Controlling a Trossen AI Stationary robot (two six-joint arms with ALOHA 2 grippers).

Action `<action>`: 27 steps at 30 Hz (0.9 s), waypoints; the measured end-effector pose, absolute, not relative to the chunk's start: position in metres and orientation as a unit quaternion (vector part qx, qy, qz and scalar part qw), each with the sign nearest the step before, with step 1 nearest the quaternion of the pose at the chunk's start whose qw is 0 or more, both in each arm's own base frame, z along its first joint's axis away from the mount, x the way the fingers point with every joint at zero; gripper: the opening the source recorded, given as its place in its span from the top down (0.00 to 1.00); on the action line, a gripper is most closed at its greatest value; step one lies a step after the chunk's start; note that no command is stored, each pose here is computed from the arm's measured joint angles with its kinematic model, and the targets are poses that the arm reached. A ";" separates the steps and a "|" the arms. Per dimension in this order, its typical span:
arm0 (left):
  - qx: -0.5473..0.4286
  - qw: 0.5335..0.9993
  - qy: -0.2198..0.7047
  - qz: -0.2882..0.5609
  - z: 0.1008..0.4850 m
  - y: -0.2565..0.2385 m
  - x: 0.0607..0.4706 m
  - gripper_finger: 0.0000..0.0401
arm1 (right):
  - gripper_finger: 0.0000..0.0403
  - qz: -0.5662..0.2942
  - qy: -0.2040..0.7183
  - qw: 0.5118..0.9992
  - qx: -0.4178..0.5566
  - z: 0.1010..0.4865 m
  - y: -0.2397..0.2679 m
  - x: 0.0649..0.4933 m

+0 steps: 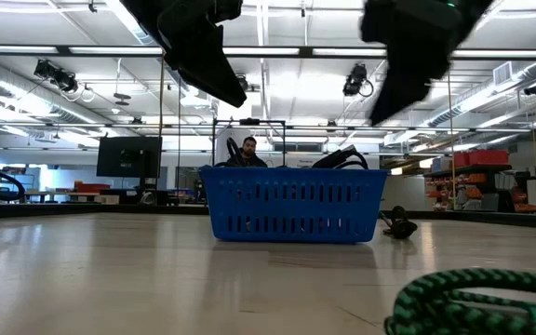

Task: Pick & Place USB Port
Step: Put the green charger cable into the red bin

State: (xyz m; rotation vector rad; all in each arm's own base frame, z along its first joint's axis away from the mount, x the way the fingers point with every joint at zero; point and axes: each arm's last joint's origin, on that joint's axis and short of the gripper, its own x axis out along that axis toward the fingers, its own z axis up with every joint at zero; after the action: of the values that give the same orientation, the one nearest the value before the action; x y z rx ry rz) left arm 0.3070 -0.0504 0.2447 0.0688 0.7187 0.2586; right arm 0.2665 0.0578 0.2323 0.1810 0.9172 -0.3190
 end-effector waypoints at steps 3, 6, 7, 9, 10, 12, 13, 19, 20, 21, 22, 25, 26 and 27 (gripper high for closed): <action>0.034 0.927 0.352 0.126 0.245 -0.050 0.307 0.55 | 0.64 -0.207 0.499 0.832 0.122 0.231 0.056 0.243; 0.034 0.927 0.352 0.126 0.245 -0.050 0.307 0.55 | 0.64 -0.245 0.563 0.779 0.125 0.227 0.061 0.222; 0.034 0.927 0.352 0.126 0.245 -0.050 0.307 0.55 | 0.64 -0.257 0.585 0.760 0.122 0.226 0.062 0.214; 0.034 0.927 0.352 0.126 0.245 -0.050 0.307 0.55 | 0.64 -0.283 0.615 0.726 0.125 0.222 0.065 0.202; 0.035 0.927 0.352 0.126 0.245 -0.050 0.307 0.55 | 0.64 -0.295 0.626 0.710 0.130 0.219 0.066 0.197; 0.035 0.927 0.352 0.126 0.245 -0.050 0.307 0.55 | 0.64 -0.314 0.642 0.685 0.140 0.213 0.069 0.187; 0.035 0.927 0.352 0.126 0.245 -0.050 0.307 0.55 | 0.64 -0.320 0.647 0.677 0.145 0.210 0.071 0.184; 0.035 0.927 0.352 0.126 0.245 -0.050 0.307 0.55 | 0.64 -0.348 0.651 0.647 0.192 0.179 0.080 0.166; 0.035 0.927 0.352 0.126 0.245 -0.050 0.307 0.55 | 0.64 -0.347 0.653 0.643 0.200 0.174 0.081 0.164; 0.035 0.927 0.352 0.126 0.245 -0.050 0.307 0.55 | 0.64 -0.346 0.653 0.640 0.210 0.169 0.082 0.162; 0.036 0.927 0.352 0.125 0.245 -0.050 0.307 0.55 | 0.64 -0.346 0.653 0.637 0.219 0.164 0.083 0.160; 0.039 0.927 0.352 0.124 0.245 -0.050 0.307 0.55 | 0.63 -0.349 0.650 0.631 0.240 0.155 0.085 0.156; 0.039 0.927 0.352 0.124 0.245 -0.050 0.307 0.55 | 0.63 -0.350 0.648 0.631 0.244 0.153 0.086 0.155; 0.039 0.927 0.352 0.124 0.245 -0.050 0.307 0.55 | 0.63 -0.350 0.645 0.632 0.249 0.151 0.086 0.154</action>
State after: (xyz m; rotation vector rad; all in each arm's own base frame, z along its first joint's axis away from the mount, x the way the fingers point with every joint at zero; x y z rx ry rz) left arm 0.3068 -0.0504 0.2446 0.0801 0.7224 0.2548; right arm 0.1544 0.0864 0.1512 0.5701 1.4765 -0.8018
